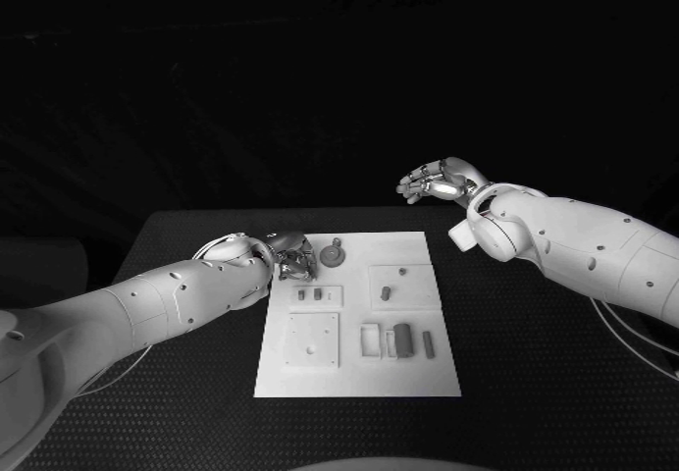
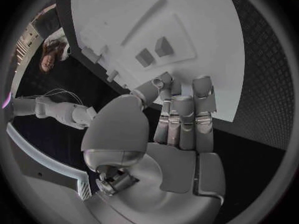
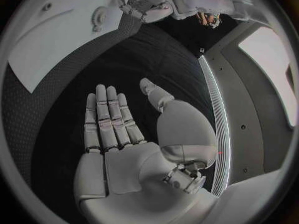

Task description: Assemble the parts on the task board

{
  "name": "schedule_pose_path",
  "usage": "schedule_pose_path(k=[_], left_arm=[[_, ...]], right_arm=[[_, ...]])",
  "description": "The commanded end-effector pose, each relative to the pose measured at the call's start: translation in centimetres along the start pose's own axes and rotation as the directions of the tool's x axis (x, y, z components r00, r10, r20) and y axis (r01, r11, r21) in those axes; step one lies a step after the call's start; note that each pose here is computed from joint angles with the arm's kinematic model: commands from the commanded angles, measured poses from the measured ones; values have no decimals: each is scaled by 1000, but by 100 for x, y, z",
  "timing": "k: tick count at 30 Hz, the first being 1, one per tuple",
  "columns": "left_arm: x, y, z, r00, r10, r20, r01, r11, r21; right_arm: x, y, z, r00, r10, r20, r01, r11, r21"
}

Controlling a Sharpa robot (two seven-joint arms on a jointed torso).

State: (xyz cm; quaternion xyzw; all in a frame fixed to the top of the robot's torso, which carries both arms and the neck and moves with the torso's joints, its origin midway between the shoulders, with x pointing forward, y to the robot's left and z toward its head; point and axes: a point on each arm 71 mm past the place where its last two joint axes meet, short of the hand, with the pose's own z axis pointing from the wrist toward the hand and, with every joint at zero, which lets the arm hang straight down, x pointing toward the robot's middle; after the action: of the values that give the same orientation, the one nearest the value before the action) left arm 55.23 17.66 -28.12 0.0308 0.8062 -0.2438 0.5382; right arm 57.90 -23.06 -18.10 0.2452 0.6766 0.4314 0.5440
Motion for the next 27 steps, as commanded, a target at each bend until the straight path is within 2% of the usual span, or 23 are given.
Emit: schedule_pose_path(k=[1,11,16,27], left_arm=[[46,-30,13,1000,6,-24,-6,1000,9],[119,-47,32,998,24,-53,-24,1000,3],[161,-89,45,997,31,-67,-31,999,12],[176,-137,52,997,35,-68,-33,999,29]], right_arm=[[10,13,1,1000,1,-6,-1,1000,-11],[13,15,3,1000,1,-7,-1,1000,-12],[16,17,4,1000,2,-8,-2,1000,-12],[12,14,3,1000,1,-8,-1,1000,-11]])
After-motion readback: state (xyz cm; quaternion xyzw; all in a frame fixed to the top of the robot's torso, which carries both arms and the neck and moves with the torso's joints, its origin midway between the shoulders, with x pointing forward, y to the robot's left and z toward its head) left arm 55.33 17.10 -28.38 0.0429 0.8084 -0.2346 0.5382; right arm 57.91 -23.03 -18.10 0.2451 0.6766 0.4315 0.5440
